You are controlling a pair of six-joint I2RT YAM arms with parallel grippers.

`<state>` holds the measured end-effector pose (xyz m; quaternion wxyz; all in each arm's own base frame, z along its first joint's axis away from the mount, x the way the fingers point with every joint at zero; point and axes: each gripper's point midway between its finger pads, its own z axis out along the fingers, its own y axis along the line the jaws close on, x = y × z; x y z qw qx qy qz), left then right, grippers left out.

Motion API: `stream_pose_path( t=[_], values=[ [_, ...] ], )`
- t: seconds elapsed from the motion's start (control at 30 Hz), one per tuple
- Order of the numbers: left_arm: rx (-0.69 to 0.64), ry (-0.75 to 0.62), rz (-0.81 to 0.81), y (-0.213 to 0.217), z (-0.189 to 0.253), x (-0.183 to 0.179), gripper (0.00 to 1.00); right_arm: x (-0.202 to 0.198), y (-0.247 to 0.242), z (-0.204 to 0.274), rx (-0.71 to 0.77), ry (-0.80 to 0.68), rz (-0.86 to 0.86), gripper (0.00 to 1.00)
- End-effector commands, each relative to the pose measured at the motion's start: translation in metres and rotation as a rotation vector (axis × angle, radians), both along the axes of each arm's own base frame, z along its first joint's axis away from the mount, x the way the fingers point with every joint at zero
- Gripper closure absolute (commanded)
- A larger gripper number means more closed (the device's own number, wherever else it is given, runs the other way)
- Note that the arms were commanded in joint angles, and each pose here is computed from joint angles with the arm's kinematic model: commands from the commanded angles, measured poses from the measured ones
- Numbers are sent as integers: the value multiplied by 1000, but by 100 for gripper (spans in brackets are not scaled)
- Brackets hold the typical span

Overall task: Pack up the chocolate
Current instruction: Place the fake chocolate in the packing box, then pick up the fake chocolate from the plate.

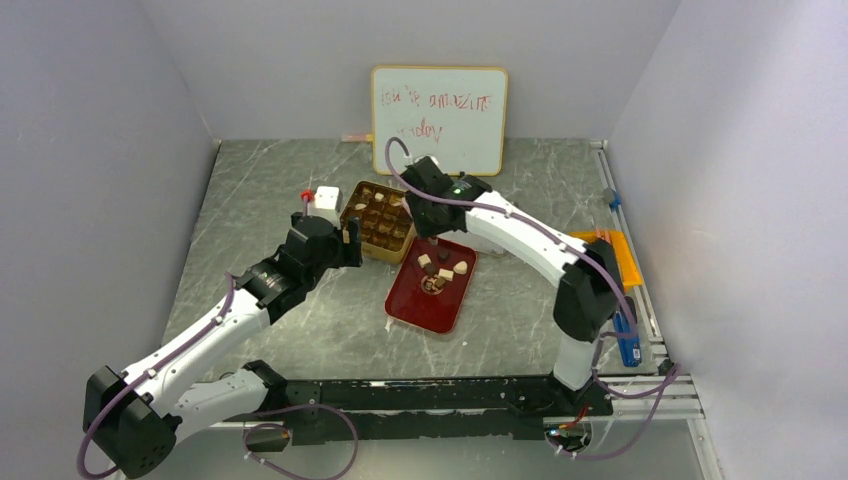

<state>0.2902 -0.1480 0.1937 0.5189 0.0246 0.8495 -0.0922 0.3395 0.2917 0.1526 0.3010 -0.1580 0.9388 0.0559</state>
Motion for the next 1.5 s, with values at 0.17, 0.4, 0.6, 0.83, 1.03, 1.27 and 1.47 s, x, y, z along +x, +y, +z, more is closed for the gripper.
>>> stream_pose_path(
  t=[0.17, 0.4, 0.6, 0.83, 1.03, 1.27, 1.47],
  values=[
    [-71, -46, -13, -11, 24, 4, 18, -65, -30, 26, 56, -21, -43, 66],
    [-92, -41, -26, -16, 22, 5, 18, -119, -41, -6, 31, 79, -28, 66],
    [-99, -35, -32, -18, 20, 5, 18, -127, -45, -22, 2, 104, -32, 66],
    [-92, -37, -29, -16, 20, 3, 18, -124, -38, -37, -20, 125, -11, 66],
    [-85, -37, -23, -14, 19, 3, 18, -117, -28, -41, -30, 127, 13, 65],
    [-82, -35, -21, -13, 18, 3, 18, -105, -22, -46, -46, 127, 26, 64],
    [-80, -33, -18, -13, 16, 3, 18, -97, -19, -50, -51, 127, 34, 64]
  ],
)
